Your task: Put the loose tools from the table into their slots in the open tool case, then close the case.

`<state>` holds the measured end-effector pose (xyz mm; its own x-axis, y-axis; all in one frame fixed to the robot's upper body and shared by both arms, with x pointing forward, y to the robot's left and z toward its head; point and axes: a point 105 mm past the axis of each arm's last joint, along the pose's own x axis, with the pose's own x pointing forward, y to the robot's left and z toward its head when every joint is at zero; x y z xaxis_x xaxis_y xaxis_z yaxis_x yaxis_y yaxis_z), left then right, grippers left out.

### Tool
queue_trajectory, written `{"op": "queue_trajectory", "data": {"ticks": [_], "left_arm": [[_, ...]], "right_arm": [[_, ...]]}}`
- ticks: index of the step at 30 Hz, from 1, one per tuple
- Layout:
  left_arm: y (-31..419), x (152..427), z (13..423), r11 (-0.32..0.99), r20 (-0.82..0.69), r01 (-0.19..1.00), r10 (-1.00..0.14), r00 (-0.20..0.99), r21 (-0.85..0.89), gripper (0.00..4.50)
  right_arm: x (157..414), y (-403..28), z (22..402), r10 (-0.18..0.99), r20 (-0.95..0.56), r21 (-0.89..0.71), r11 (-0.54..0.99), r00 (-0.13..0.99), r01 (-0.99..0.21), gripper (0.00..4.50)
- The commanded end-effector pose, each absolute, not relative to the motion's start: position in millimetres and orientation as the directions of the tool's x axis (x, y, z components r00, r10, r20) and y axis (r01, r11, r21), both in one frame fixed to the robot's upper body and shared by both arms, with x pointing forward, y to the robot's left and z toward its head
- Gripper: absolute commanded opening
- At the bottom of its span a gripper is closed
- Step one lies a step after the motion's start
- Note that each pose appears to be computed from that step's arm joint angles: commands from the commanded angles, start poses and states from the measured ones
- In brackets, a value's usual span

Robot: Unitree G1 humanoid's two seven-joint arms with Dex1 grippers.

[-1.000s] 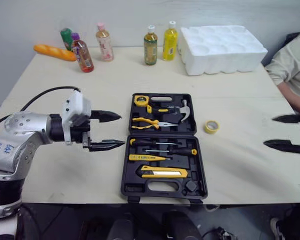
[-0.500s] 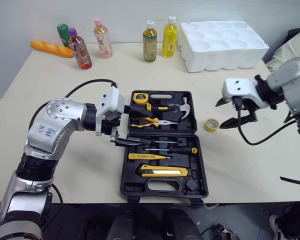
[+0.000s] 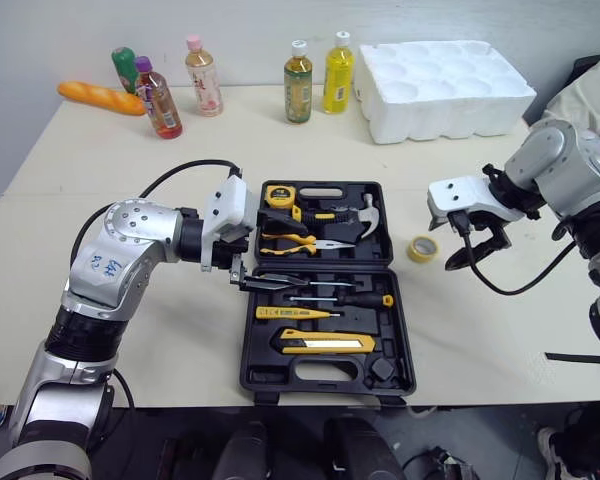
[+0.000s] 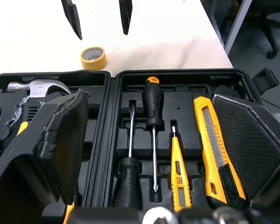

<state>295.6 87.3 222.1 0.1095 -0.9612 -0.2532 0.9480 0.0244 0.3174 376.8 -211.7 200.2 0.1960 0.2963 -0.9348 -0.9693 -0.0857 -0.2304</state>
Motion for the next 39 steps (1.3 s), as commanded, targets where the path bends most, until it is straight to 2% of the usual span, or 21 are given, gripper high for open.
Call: {"op": "queue_trajectory", "data": {"ticks": [1, 10, 39], "left_arm": [[86.7, 294.6, 233.1, 0.036, -0.22, 0.936, -0.968, 0.119, 0.35, 4.47], [86.0, 294.1, 233.3, 0.041, -0.216, 0.934, -0.968, 0.125, 0.355, 4.47], [87.8, 290.8, 237.7, 0.041, -0.219, 0.932, -0.967, 0.127, 0.361, 4.47]], "right_arm": [[375.9, -210.4, 208.0, 0.305, -0.936, -0.215, -0.104, 0.175, -0.971, 4.5], [374.4, -219.7, 190.5, 0.256, -0.957, -0.171, -0.11, 0.138, -0.979, 4.5], [378.5, -215.5, 172.2, 0.245, -0.964, -0.136, -0.105, 0.107, -0.985, 4.5]]}}
